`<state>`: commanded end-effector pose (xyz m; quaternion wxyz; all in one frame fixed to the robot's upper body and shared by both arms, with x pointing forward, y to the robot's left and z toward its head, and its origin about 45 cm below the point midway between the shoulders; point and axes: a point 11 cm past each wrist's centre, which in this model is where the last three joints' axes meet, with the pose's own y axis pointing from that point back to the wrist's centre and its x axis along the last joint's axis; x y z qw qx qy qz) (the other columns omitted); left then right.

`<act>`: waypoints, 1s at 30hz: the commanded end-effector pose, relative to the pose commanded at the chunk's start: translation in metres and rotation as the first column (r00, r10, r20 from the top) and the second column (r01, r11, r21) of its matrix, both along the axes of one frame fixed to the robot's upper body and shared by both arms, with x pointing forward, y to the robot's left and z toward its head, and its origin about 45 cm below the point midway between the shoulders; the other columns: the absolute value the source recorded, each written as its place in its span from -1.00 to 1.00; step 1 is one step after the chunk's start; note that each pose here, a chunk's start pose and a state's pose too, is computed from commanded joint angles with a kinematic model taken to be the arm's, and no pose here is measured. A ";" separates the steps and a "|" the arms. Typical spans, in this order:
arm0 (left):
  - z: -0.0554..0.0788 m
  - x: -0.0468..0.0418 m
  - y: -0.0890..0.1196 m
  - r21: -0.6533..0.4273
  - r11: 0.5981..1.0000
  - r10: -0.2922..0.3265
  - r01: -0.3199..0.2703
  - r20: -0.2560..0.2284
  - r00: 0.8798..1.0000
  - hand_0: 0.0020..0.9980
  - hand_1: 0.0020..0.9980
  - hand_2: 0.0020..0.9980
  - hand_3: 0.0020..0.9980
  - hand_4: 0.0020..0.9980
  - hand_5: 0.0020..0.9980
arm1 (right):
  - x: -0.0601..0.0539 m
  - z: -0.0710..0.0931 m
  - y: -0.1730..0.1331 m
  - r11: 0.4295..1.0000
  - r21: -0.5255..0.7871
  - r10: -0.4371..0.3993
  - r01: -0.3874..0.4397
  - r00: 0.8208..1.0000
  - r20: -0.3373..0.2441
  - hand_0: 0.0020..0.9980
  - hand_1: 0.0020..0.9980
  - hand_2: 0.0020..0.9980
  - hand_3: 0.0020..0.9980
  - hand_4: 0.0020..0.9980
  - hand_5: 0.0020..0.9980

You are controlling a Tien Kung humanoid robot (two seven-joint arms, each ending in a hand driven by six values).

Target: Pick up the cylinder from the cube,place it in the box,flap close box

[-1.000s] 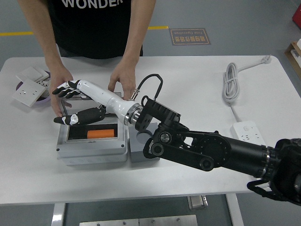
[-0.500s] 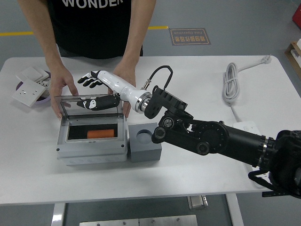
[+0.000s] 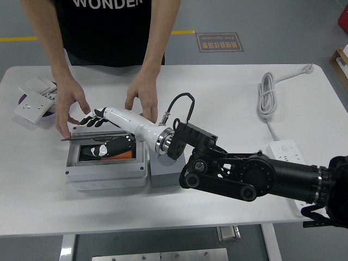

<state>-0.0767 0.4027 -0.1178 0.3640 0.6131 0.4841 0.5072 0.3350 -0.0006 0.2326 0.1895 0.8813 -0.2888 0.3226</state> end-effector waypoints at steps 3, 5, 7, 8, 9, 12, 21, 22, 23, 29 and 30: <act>0.000 -0.0005 0.000 0.001 1.000 0.001 -0.001 0.000 1.000 0.85 0.71 0.71 0.91 -1.00 -1.00 | -0.006 -0.008 -0.003 0.999 -0.029 0.015 -0.015 1.000 -0.010 0.63 0.44 0.46 0.51 0.66 -0.37; 0.000 -0.0017 0.001 0.003 1.000 0.003 -0.003 -0.002 1.000 0.85 0.71 0.71 0.91 -1.00 -1.00 | -0.012 -0.014 -0.004 0.998 -0.052 0.029 -0.030 0.999 -0.015 0.61 0.44 0.46 0.51 0.65 -0.36; 0.001 -0.0026 0.002 0.005 1.000 0.004 -0.004 -0.002 1.000 0.85 0.71 0.71 0.91 -1.00 -1.00 | -0.016 -0.019 -0.005 0.996 -0.073 0.044 -0.045 0.999 -0.022 0.61 0.44 0.46 0.51 0.65 -0.36; 0.001 -0.0028 0.002 0.006 1.000 0.005 -0.005 -0.002 1.000 0.85 0.71 0.71 0.91 -1.00 -1.00 | -0.018 -0.022 -0.005 0.995 -0.084 0.051 -0.054 0.998 -0.026 0.61 0.44 0.46 0.51 0.65 -0.36; 0.001 -0.0028 0.003 0.007 1.000 0.006 -0.006 -0.001 1.000 0.85 0.71 0.71 0.91 -1.00 -1.00 | -0.021 -0.025 -0.006 0.993 -0.098 0.061 -0.064 0.998 -0.036 0.61 0.44 0.46 0.51 0.65 -0.36; 0.001 -0.0021 0.004 0.010 1.000 0.006 -0.006 0.001 1.000 0.85 0.71 0.71 0.91 -1.00 -1.00 | -0.023 -0.031 -0.008 0.990 -0.119 0.071 -0.076 0.996 -0.047 0.59 0.44 0.46 0.51 0.59 -0.33; 0.001 -0.0036 0.003 0.011 1.000 0.007 -0.007 -0.001 1.000 0.85 0.71 0.71 0.91 -1.00 -1.00 | -0.003 -0.013 -0.026 0.997 -0.074 -0.006 0.005 1.000 -0.010 0.59 0.44 0.47 0.53 0.52 -0.27; 0.001 -0.0038 0.003 0.010 1.000 0.007 -0.007 -0.001 1.000 0.85 0.71 0.71 0.91 -1.00 -1.00 | 0.002 -0.009 -0.032 0.998 -0.061 -0.026 0.026 1.000 -0.001 0.59 0.44 0.48 0.49 0.34 -0.24; 0.001 -0.0039 0.003 0.010 1.000 0.008 -0.008 -0.001 1.000 0.85 0.71 0.71 0.91 -1.00 -1.00 | 0.004 -0.006 -0.035 0.998 -0.052 -0.038 0.038 0.999 0.005 0.59 0.44 0.48 0.49 0.34 -0.24; 0.000 -0.0038 -0.002 0.003 1.000 0.009 -0.009 -0.001 1.000 0.85 0.71 0.71 0.91 -1.00 -1.00 | 0.018 0.006 -0.068 0.991 0.029 -0.135 0.134 0.991 0.022 0.59 0.44 0.47 0.49 0.37 -0.23; -0.001 -0.0037 -0.003 0.001 1.000 0.010 -0.010 0.000 1.000 0.85 0.71 0.71 0.91 -1.00 -1.00 | 0.020 0.008 -0.073 0.988 0.047 -0.146 0.145 0.989 0.020 0.59 0.44 0.47 0.49 0.37 -0.23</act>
